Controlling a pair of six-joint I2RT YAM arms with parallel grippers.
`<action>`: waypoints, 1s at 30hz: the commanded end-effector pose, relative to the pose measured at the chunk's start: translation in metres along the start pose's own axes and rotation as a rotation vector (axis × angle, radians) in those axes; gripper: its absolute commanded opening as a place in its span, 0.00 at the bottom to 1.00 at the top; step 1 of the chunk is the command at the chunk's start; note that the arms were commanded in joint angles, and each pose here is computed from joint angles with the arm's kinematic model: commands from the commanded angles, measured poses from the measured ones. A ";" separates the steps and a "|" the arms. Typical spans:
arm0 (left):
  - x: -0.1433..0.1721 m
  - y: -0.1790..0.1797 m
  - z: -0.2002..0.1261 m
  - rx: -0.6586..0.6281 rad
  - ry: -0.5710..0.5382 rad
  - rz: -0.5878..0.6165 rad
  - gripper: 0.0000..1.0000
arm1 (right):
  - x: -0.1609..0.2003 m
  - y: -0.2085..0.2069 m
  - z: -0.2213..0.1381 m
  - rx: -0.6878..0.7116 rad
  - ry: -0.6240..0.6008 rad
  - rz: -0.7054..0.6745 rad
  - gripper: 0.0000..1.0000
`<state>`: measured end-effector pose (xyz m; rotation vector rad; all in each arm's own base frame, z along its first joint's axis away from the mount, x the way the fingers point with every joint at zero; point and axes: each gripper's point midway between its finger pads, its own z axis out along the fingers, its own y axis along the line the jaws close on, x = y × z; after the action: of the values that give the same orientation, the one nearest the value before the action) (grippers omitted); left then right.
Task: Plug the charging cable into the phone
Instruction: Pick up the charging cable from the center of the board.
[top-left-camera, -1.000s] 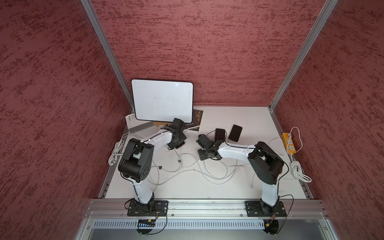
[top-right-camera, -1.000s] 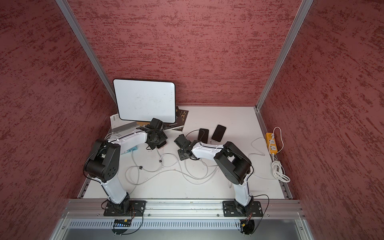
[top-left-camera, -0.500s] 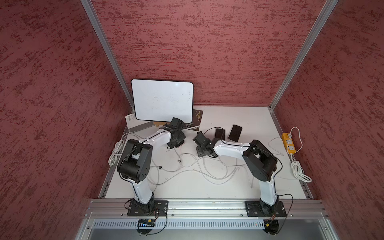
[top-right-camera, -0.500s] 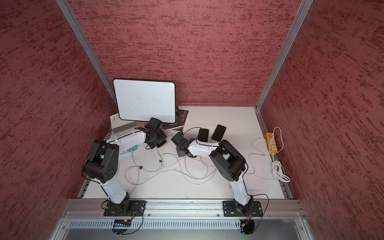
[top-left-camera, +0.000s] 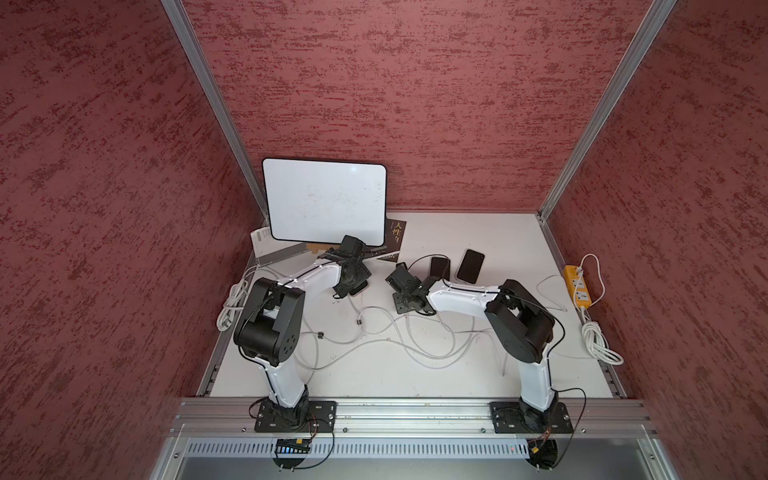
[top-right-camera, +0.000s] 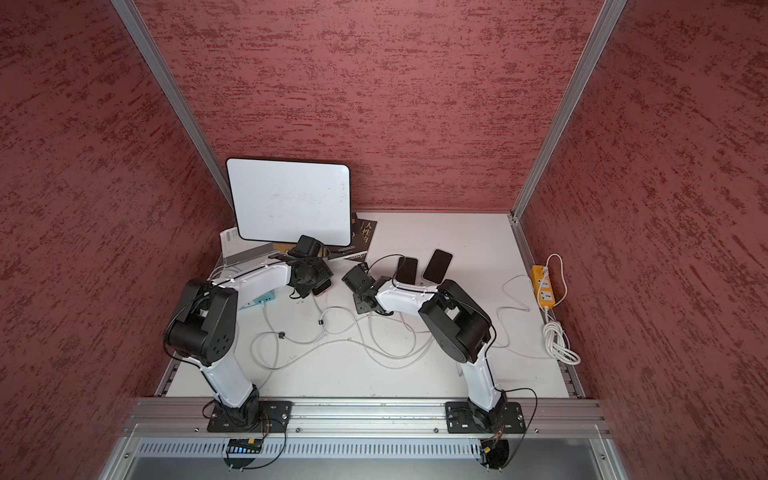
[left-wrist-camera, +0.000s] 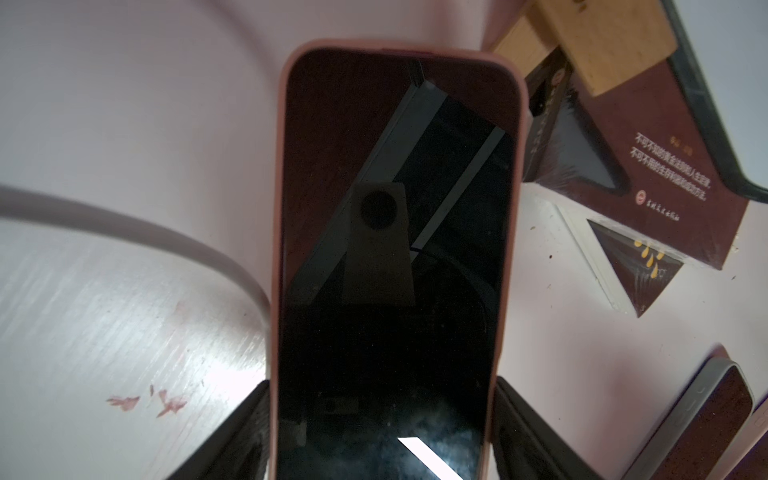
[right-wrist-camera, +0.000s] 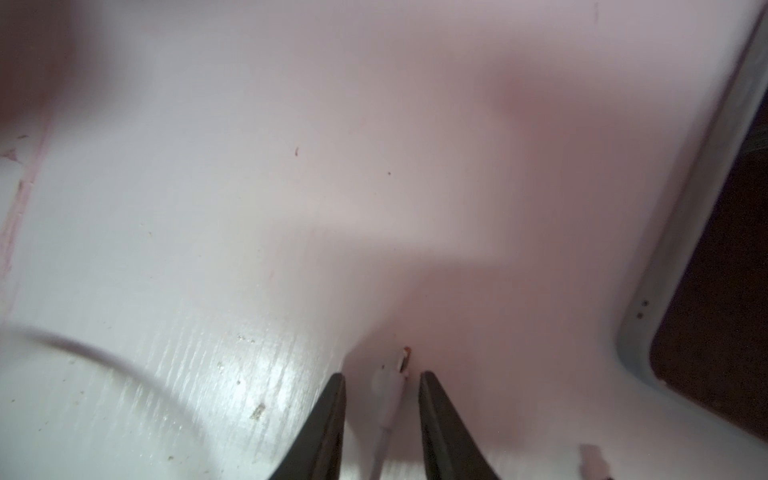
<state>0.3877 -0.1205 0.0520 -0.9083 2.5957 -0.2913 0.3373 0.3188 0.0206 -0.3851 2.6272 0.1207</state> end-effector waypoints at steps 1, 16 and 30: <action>-0.008 -0.007 -0.004 0.038 -0.028 0.003 0.00 | 0.034 -0.017 0.007 0.076 0.094 -0.023 0.33; -0.007 -0.004 -0.002 0.031 -0.026 -0.003 0.00 | 0.041 -0.019 0.002 0.065 0.104 -0.008 0.35; -0.008 -0.003 -0.001 0.028 -0.021 -0.008 0.00 | 0.041 -0.015 0.006 0.016 0.100 -0.002 0.00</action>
<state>0.3871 -0.1180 0.0499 -0.9187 2.5970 -0.2951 0.3316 0.3149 0.0198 -0.3599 2.6292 0.1476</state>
